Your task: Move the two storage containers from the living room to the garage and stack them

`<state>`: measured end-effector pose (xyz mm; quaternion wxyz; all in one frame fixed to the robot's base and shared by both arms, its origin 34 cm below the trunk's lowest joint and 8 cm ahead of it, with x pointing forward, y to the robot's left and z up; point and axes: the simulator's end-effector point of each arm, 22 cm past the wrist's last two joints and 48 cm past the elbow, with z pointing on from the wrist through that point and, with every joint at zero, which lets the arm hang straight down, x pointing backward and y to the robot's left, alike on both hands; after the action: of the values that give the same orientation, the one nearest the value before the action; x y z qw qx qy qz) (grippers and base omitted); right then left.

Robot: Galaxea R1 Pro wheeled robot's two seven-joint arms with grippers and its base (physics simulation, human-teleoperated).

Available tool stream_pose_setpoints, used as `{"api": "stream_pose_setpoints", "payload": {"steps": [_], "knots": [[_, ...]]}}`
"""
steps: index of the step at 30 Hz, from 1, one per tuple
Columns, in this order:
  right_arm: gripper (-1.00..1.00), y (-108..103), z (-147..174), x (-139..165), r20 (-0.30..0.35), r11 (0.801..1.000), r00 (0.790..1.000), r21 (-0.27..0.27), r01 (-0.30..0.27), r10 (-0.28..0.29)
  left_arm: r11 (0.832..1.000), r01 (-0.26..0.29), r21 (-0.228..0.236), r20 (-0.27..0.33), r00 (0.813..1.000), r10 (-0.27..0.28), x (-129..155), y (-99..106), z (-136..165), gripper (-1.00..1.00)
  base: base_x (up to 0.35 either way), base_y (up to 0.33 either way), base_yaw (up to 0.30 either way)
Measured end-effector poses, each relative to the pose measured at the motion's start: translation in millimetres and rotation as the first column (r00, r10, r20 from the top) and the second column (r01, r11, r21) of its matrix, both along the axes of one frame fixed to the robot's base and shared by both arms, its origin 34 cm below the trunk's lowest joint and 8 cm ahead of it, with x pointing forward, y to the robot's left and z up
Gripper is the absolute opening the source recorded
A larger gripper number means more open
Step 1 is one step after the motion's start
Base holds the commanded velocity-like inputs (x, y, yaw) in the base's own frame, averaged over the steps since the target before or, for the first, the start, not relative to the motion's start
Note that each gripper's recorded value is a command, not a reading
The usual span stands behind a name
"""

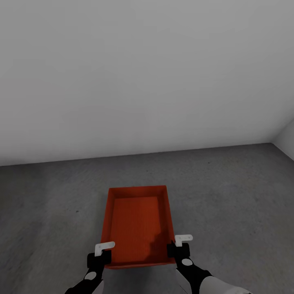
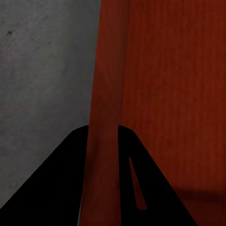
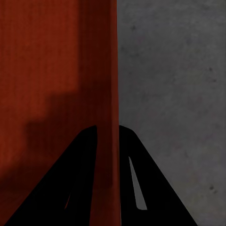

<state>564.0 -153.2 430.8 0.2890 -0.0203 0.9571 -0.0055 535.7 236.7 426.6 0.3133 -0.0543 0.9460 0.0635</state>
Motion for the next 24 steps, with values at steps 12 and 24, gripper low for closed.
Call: {"api": "stream_pose_setpoints", "payload": {"steps": [12,24], "knots": [[-1.0,-2,-12,1,0.007,1.0,1.0,-0.003,0.0,0.0,1.0,-0.003,-0.003,0.006,1.0,0.003,2,-2,-11,-1.0,0.0,0.0,0.034],[-1.0,-2,-10,3,0.016,1.0,1.0,-0.001,0.0,0.0,1.0,-0.006,-0.003,0.014,1.0,0.006,3,-2,-10,-1.0,0.0,0.0,0.029]]}}
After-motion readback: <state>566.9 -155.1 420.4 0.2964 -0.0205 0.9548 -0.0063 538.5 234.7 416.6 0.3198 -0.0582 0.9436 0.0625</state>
